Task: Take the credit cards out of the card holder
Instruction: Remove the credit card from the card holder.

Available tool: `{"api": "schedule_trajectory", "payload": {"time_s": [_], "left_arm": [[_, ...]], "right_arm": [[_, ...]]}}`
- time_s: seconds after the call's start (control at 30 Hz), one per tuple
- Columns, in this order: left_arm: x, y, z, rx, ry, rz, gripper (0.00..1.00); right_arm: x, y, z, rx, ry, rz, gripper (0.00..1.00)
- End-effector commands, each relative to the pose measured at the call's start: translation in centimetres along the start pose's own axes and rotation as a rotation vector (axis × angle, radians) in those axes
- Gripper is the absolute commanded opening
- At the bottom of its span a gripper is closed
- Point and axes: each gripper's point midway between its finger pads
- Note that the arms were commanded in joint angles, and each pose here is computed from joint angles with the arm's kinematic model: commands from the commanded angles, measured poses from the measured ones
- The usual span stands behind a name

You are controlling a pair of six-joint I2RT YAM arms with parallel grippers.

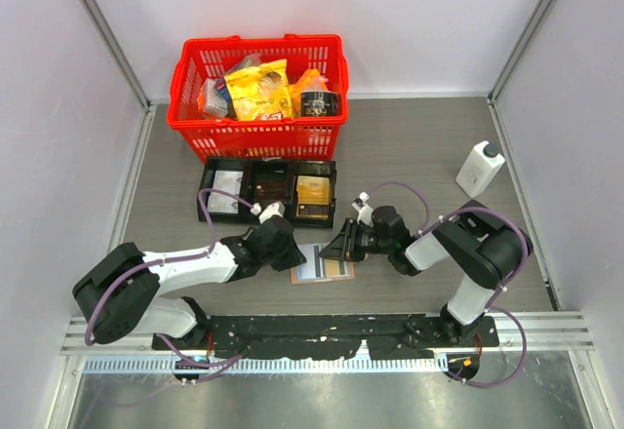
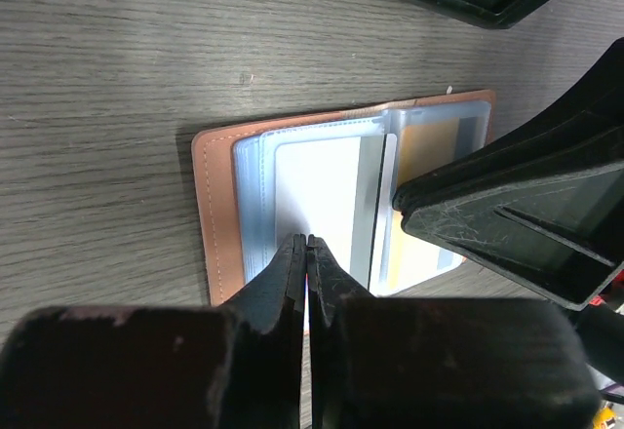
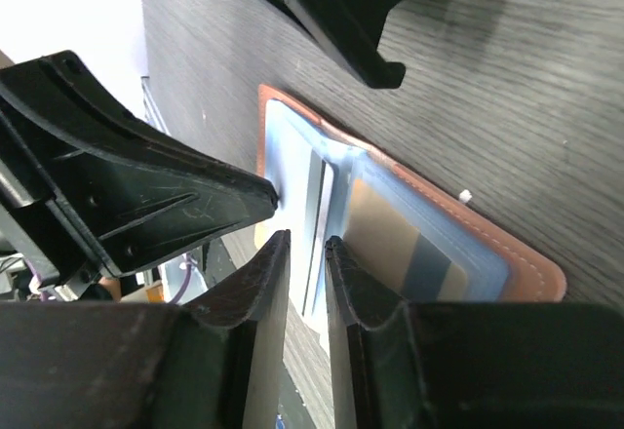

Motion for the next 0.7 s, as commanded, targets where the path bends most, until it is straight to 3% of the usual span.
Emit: {"api": "schedule_trajectory", "payload": {"time_s": [0.0, 0.17, 0.47, 0.67], "left_arm": [[1.7, -0.2, -1.4, 0.034, 0.019, 0.048, 0.04], [2.2, 0.0, -1.7, 0.033, 0.029, 0.055, 0.04], [1.3, 0.8, -0.9, 0.004, 0.039, 0.018, 0.04], [1.1, 2.1, 0.8, -0.052, 0.0, 0.026, 0.06]], "right_arm": [[0.5, -0.3, 1.1, -0.039, 0.079, -0.078, 0.28], [0.1, -0.4, 1.1, -0.05, 0.101, -0.175, 0.37], [-1.0, -1.3, 0.3, -0.036, 0.12, -0.261, 0.38], [-0.3, -1.6, -0.1, -0.021, 0.131, -0.227, 0.38]]}}
Point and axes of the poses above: each gripper's point midway between its finger pads, its own y axis back along the fingers, its own x axis along the line the jaws close on, z = x × y, and after that the axes turned 15 degrees about -y, right-handed
